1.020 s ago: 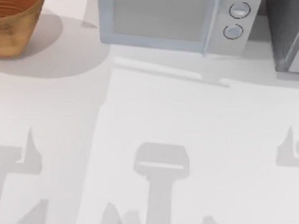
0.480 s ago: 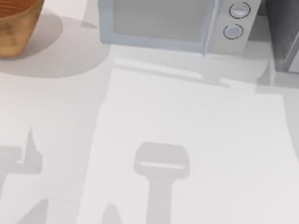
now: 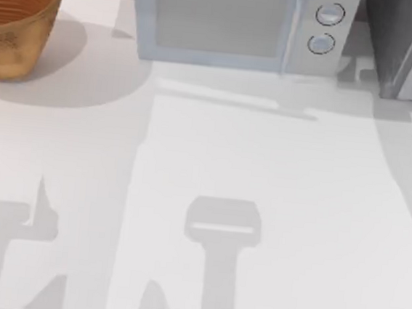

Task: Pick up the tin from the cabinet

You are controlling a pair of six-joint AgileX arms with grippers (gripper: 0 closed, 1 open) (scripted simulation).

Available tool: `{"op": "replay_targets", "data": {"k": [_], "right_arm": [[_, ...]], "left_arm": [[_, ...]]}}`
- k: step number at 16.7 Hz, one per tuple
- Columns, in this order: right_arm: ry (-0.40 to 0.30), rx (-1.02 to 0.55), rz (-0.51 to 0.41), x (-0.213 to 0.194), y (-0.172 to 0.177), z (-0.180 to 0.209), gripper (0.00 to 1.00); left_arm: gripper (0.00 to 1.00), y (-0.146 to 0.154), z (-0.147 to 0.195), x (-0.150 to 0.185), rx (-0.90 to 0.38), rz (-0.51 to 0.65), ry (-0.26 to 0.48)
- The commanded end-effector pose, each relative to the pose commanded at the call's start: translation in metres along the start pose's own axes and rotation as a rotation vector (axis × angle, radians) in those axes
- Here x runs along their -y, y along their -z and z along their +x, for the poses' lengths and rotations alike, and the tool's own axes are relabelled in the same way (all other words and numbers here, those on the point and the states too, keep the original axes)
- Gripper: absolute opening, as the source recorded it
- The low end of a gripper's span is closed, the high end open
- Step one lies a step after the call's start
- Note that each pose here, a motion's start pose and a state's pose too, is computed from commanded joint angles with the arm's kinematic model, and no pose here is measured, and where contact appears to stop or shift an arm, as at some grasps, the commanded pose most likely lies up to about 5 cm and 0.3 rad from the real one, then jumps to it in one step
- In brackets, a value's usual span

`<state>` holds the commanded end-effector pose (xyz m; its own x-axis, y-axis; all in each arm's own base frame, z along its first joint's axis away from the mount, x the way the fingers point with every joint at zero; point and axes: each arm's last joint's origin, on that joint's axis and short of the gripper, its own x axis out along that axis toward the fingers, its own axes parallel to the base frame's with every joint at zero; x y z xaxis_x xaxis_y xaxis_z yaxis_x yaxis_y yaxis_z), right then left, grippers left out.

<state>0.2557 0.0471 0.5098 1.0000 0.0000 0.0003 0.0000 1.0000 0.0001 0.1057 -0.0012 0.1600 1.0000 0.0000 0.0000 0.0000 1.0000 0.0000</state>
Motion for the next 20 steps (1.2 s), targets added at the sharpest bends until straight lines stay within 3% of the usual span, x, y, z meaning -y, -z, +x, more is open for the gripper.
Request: {"op": "replay_targets", "data": {"k": [6,13,20], "right_arm": [[0.003,0.0,0.0,0.0,0.001,0.001,1.0],[0.011,0.009,0.001,-0.019,0.027,0.026,1.0],[0.011,0.009,0.001,-0.019,0.025,0.043,1.0]], "left_arm": [[1.0,0.0,0.0,0.0,0.0,0.0,0.0],[1.0,0.0,0.0,0.0,0.0,0.0,0.0],[1.0,0.0,0.0,0.0,0.0,0.0,0.0]]}}
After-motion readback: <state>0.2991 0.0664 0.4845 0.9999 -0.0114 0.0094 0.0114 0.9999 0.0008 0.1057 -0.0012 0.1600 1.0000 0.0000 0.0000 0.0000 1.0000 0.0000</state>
